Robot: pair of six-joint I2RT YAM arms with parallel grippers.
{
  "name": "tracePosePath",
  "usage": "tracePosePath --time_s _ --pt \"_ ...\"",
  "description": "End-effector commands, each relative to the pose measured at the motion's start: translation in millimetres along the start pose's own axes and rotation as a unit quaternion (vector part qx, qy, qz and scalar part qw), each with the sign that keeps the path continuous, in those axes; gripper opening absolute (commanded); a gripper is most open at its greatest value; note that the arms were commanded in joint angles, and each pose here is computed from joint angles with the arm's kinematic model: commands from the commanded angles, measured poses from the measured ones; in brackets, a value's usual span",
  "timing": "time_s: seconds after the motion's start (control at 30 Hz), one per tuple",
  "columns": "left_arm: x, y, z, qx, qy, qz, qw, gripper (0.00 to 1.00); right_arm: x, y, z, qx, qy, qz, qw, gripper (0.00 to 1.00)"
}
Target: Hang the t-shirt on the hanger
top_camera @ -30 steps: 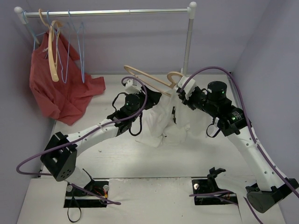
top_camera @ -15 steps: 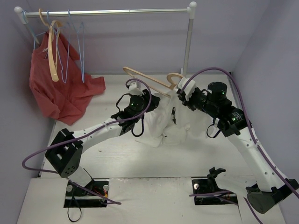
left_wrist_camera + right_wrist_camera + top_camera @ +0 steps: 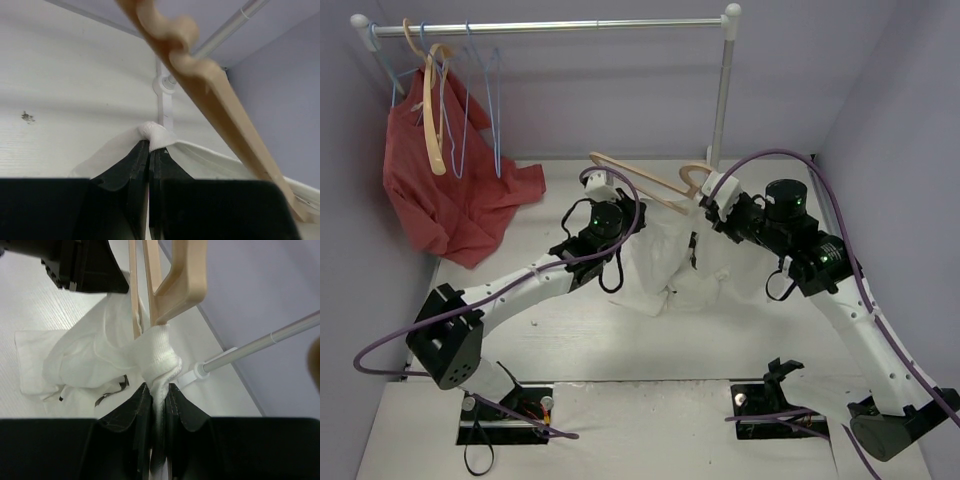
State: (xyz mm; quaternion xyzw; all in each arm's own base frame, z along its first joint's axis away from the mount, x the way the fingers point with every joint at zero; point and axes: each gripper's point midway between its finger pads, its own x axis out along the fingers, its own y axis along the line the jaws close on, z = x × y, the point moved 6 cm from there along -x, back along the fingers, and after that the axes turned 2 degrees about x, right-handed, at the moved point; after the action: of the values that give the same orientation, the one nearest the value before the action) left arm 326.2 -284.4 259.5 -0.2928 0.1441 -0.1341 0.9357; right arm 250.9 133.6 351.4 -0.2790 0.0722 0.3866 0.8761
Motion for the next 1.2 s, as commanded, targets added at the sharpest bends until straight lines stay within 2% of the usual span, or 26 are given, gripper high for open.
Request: tracePosePath --time_s 0.0,0.43,0.9,1.07,1.17 --pt "-11 -3 53 0.008 -0.066 0.012 0.998 0.00 -14 -13 19 -0.021 -0.027 -0.037 0.999 0.00" --pt "-4 49 110 0.023 -0.075 0.089 0.993 0.00 -24 -10 11 -0.023 0.016 -0.028 0.999 0.00" --pt "-17 30 178 0.115 -0.130 0.095 0.980 0.00 -7 -7 -13 -0.016 0.086 -0.008 0.996 0.00" --pt "-27 9 179 0.155 -0.114 0.054 0.980 0.00 8 -11 -10 -0.005 0.087 0.003 0.996 0.00" --pt "-36 6 185 0.190 -0.116 0.064 0.973 0.00 15 -11 -6 -0.003 0.090 0.018 0.996 0.00"
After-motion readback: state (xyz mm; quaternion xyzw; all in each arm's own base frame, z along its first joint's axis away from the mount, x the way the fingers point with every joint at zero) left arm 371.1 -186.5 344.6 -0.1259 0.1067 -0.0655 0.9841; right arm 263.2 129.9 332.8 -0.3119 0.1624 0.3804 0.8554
